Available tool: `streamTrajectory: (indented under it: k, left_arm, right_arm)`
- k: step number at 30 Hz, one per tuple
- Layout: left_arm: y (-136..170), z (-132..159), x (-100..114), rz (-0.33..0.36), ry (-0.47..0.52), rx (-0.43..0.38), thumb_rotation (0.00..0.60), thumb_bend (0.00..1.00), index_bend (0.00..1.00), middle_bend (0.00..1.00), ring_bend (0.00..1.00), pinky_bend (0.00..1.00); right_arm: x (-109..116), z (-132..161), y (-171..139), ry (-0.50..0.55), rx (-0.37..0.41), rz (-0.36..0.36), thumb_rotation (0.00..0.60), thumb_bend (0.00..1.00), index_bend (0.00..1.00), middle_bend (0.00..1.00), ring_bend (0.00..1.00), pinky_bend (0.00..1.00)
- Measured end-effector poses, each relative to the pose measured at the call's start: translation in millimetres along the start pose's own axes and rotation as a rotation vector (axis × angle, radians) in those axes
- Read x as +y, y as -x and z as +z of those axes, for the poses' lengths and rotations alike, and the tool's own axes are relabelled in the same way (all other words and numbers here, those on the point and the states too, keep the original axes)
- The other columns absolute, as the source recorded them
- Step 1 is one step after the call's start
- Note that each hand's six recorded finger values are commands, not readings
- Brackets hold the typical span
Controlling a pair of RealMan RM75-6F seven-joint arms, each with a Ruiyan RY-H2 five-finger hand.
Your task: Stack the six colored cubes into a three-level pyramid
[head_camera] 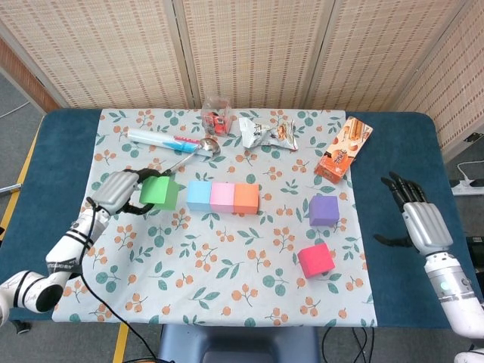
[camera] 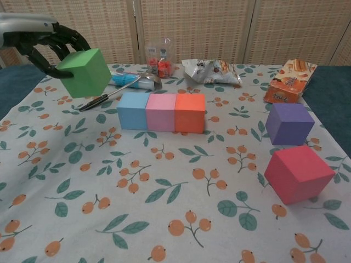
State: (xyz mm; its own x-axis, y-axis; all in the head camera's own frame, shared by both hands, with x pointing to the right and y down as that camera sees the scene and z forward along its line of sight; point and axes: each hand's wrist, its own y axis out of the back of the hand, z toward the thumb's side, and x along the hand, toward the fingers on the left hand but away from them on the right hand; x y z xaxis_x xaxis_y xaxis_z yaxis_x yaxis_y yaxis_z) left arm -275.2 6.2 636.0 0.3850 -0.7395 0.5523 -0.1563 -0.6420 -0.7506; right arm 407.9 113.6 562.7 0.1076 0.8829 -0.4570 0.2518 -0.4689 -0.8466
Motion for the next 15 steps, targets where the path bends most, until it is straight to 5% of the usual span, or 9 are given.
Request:
streamTrajectory:
  k: [15]
  left_arm:
    - [-72.3,62.0,-8.6,-0.062,-0.043,0.025,0.6,0.36,0.36,0.38,0.34,0.28]
  right_arm:
    - [13.1,-10.6,-15.3,-0.008,-0.041,-0.032,0.6,0.02,0.0,0.04,0.0,0.07]
